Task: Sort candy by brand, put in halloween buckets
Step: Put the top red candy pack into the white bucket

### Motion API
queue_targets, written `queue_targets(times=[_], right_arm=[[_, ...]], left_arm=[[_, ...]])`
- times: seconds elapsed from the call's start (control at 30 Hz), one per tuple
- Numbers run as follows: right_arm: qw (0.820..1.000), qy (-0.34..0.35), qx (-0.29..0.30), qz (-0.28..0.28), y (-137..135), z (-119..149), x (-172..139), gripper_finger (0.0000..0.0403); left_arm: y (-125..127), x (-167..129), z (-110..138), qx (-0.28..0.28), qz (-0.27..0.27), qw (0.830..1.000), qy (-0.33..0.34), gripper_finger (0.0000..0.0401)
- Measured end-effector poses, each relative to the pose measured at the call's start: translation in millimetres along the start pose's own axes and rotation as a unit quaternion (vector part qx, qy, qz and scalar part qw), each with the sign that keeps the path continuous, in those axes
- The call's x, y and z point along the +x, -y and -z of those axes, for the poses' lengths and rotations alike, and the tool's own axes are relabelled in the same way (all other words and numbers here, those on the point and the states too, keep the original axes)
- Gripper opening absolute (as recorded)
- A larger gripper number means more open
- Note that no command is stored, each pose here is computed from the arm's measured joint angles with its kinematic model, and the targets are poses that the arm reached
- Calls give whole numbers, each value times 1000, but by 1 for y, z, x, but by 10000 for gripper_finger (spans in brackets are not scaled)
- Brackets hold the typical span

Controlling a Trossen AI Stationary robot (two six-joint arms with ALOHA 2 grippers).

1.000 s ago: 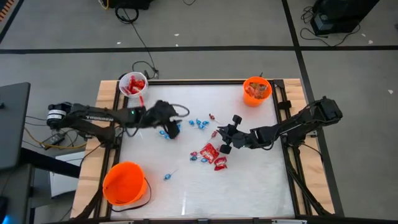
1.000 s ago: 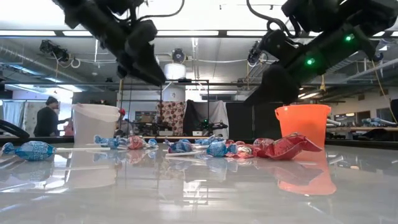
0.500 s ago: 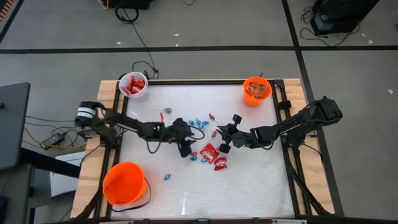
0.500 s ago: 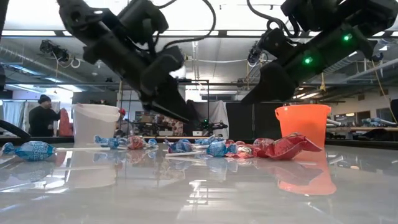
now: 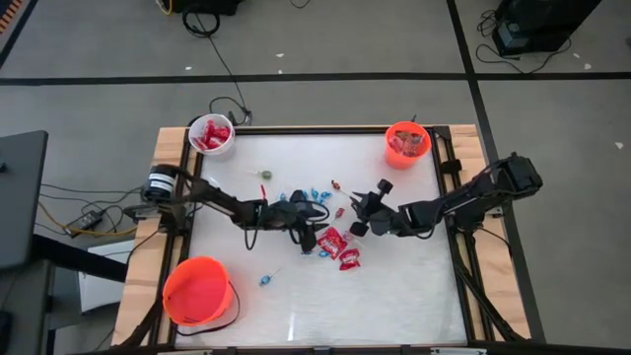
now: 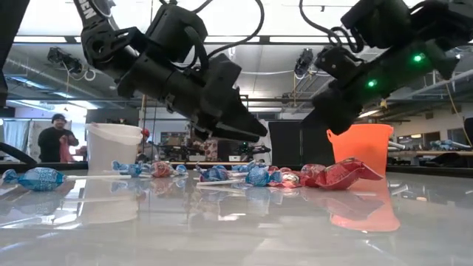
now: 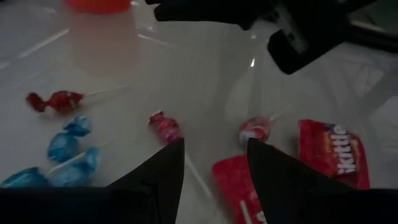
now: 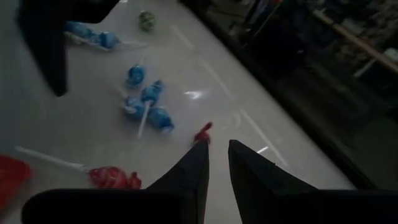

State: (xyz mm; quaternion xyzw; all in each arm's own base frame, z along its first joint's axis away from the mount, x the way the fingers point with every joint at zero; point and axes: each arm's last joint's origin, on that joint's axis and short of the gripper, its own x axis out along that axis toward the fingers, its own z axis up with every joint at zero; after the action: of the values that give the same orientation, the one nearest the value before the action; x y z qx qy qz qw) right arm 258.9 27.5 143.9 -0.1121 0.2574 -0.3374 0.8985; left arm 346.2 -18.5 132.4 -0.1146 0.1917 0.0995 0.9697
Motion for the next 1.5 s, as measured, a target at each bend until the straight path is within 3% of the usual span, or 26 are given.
queue_targets(times=[0.13,0.4,0.6,0.83,0.93,1.07,1.23,1.37,1.5], right_arm=[[999,19,-9,27,-3,1,-6,75],[996,35,-67,52,-7,-1,-15,75],[995,41,-89,14,-6,-5,-24,75],[998,37,-38,-25,23,-18,-53,75],[998,28,-6,-56,34,-20,-63,75],[995,2,-1,-104,36,-14,-71,75],[993,-15,-9,-120,28,-7,-76,75],[991,-15,-14,-130,23,-5,-78,75],[991,-14,-12,-135,21,-4,-82,75]], left_arm=[[12,6,12,13,17,1000,-2,182],[33,27,25,34,0,999,-4,182],[51,36,23,25,-5,1000,-8,182],[61,41,18,34,-56,995,-76,182],[61,40,19,-2,-82,989,-119,180],[54,35,31,-64,-115,976,-173,150],[61,32,34,-79,-106,975,-176,73],[72,16,14,-59,-88,980,-166,17],[83,-9,-18,-38,-107,989,-93,25]])
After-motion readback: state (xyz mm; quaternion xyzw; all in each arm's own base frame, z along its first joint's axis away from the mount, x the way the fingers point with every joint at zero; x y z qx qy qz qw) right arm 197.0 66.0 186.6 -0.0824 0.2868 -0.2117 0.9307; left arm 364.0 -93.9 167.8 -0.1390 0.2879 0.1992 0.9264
